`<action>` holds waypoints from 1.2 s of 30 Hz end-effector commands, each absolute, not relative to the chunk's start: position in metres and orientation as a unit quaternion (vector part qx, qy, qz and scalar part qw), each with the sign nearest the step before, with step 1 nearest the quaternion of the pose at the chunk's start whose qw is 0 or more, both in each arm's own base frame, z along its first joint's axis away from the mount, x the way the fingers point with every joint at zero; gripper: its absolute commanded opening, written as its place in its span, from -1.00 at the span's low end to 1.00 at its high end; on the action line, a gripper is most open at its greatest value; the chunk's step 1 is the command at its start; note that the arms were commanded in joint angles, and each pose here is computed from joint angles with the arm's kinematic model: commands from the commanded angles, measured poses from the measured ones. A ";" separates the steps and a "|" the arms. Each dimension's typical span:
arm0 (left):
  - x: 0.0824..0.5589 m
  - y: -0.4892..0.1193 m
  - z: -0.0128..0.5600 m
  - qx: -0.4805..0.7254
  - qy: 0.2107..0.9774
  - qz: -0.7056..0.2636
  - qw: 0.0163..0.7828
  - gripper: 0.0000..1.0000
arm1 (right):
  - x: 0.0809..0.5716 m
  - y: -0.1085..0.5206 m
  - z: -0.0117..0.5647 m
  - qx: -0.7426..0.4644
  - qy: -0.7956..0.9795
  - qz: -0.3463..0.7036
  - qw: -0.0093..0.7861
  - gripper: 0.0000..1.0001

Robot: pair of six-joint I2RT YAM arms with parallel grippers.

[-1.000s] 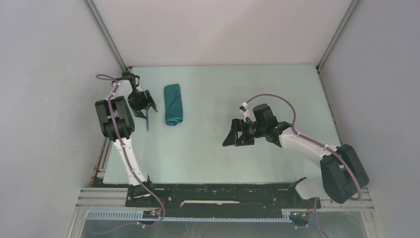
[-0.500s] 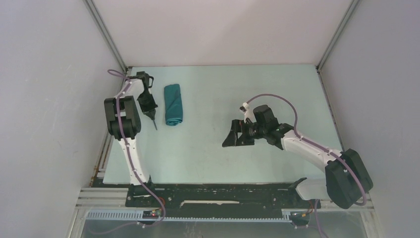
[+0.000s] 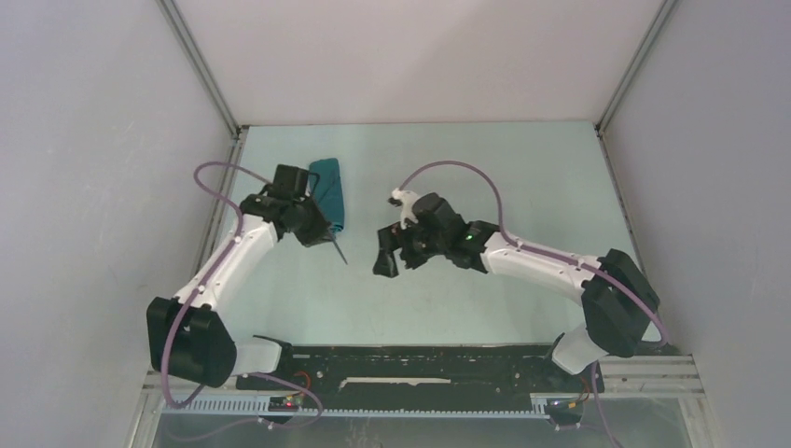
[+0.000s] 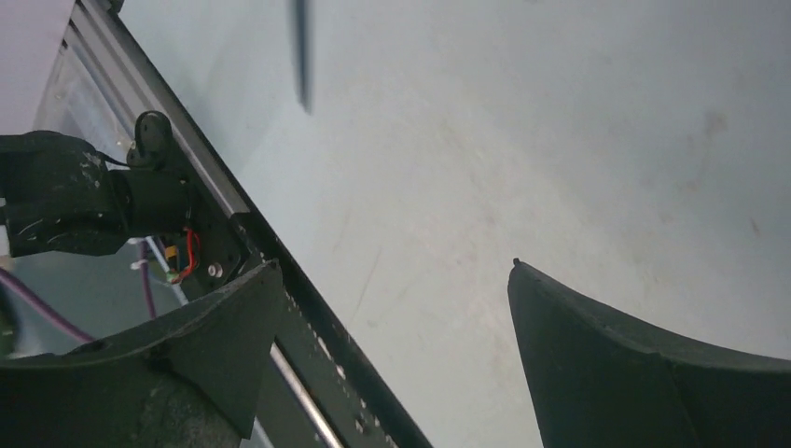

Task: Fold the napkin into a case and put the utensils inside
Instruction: Pass from the left arm to the right

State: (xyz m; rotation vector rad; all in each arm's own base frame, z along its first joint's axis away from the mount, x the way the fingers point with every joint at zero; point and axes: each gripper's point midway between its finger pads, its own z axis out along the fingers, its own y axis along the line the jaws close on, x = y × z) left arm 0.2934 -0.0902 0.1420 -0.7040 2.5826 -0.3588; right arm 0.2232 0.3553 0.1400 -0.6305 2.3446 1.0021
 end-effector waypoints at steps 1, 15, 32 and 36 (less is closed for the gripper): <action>0.280 -0.146 0.142 -0.337 0.898 -0.219 0.178 -1.00 | 0.233 0.385 0.155 -0.292 0.838 0.301 0.350 0.91; 0.263 -0.187 0.145 -0.339 0.898 -0.237 0.149 -1.00 | 0.230 0.406 0.133 -0.328 0.835 0.187 0.401 -0.14; 0.282 -0.191 0.233 -0.236 0.813 -0.407 0.343 1.00 | 0.208 0.386 0.209 -0.208 0.724 0.617 0.230 -1.00; 0.281 -0.193 0.259 -0.222 0.761 -0.466 0.392 0.86 | 0.207 0.376 0.228 -0.170 0.681 0.690 0.176 -1.00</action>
